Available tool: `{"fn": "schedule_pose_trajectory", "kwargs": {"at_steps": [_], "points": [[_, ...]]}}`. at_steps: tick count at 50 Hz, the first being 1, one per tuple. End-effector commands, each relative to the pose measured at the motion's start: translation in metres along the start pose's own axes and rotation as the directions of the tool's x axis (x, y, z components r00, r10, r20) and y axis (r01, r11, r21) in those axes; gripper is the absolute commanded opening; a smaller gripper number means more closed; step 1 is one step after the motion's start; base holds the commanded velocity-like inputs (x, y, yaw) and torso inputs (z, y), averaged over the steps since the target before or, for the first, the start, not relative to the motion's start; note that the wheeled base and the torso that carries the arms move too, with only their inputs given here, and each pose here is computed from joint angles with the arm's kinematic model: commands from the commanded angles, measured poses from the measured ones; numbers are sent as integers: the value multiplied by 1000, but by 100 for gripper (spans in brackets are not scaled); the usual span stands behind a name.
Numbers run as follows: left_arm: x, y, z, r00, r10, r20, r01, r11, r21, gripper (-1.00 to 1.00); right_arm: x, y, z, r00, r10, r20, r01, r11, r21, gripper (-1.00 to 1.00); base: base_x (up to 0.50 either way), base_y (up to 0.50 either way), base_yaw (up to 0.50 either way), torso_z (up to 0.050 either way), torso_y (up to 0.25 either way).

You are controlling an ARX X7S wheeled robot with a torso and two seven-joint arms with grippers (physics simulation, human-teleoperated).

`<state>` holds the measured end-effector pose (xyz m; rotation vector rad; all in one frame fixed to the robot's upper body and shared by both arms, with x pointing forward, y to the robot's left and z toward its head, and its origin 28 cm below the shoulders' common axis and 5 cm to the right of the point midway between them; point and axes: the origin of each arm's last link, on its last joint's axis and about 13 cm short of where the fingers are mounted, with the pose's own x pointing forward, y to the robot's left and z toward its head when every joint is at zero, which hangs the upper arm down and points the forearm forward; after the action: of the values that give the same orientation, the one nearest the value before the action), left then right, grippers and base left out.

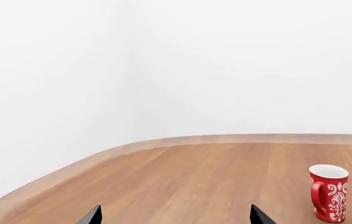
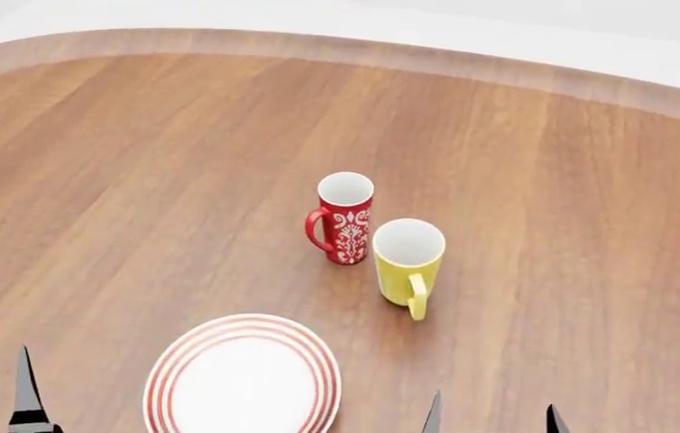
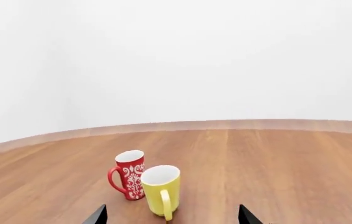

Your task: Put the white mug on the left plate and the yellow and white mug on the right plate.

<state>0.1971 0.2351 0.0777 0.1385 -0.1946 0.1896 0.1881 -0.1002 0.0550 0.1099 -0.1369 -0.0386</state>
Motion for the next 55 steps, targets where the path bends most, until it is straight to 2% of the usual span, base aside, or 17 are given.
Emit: {"fn": "schedule_pose_trajectory", "kwargs": {"at_steps": [1, 4, 6, 8, 16, 21, 24, 26, 30, 35, 39, 42, 49, 55], "points": [[-9, 7, 10, 1000, 18, 15, -17, 999, -46, 100, -21, -13, 13, 993, 107, -57, -112, 990, -90, 100, 0, 0, 0, 0, 0], [-10, 9, 14, 999, 26, 27, -25, 998, -54, 100, -24, -16, 19, 986, 144, -85, -155, 978, -139, 100, 0, 0, 0, 0, 0], [-10, 11, 17, 999, 32, 36, -30, 998, -59, 100, -26, -18, 23, 980, 173, -102, -187, 972, -141, 100, 0, 0, 0, 0, 0], [-9, 15, 18, 998, 53, 39, -51, 997, -66, 100, -27, -21, 25, 976, 178, -125, -200, 959, -199, 100, 0, 0, 0, 0, 0], [-8, 23, 21, 993, 111, 50, -106, 990, -89, 100, -33, -29, 40, 938, 284, -201, -324, 923, -210, 100, 0, 0, 0, 0, 0], [-8, 22, 22, 991, 123, 60, -117, 988, -95, 100, -38, -32, 41, 898, 354, -261, -417, 874, -249, 100, 0, 0, 0, 0, 0], [-8, 23, 22, 990, 128, 62, -122, 988, -97, 100, -40, -33, 42, 890, 364, -274, -433, 864, -258, 100, 0, 0, 0, 0, 0], [-7, 23, 20, 990, 125, 60, -119, 987, -105, 100, -41, -33, 41, 881, 380, -284, -456, 841, -291, 100, 0, 0, 0, 0, 0], [-8, 24, 20, 990, 127, 58, -120, 987, -106, 100, -49, -29, 35, 833, 450, -322, -541, 785, -302, 100, 0, 0, 0, 0, 0], [-8, 25, 19, 990, 132, 54, -125, 986, -107, 100, -54, -26, 35, 800, 491, -344, -590, 746, -308, 100, 0, 0, 0, 0, 0], [-9, 27, 20, 989, 134, 58, -127, 986, -110, 100, -60, -22, 33, 758, 530, -380, -645, 695, -319, 100, 0, 0, 0, 0, 0], [-10, 28, 21, 989, 136, 60, -129, 986, -110, 100, -60, -20, 33, 753, 535, -383, -652, 687, -322, 100, 0, 0, 0, 0, 0], [-12, 33, 24, 985, 160, 67, -152, 982, -115, 100, -53, -12, 27, 700, 579, -419, -709, 634, -309, 100, 0, 0, 0, 0, 0], [-11, 33, 25, 984, 159, 74, -150, 982, -116, 100, -43, -8, 26, 672, 603, -429, -735, 617, -283, 100, 0, 0, 0, 0, 0]]}}
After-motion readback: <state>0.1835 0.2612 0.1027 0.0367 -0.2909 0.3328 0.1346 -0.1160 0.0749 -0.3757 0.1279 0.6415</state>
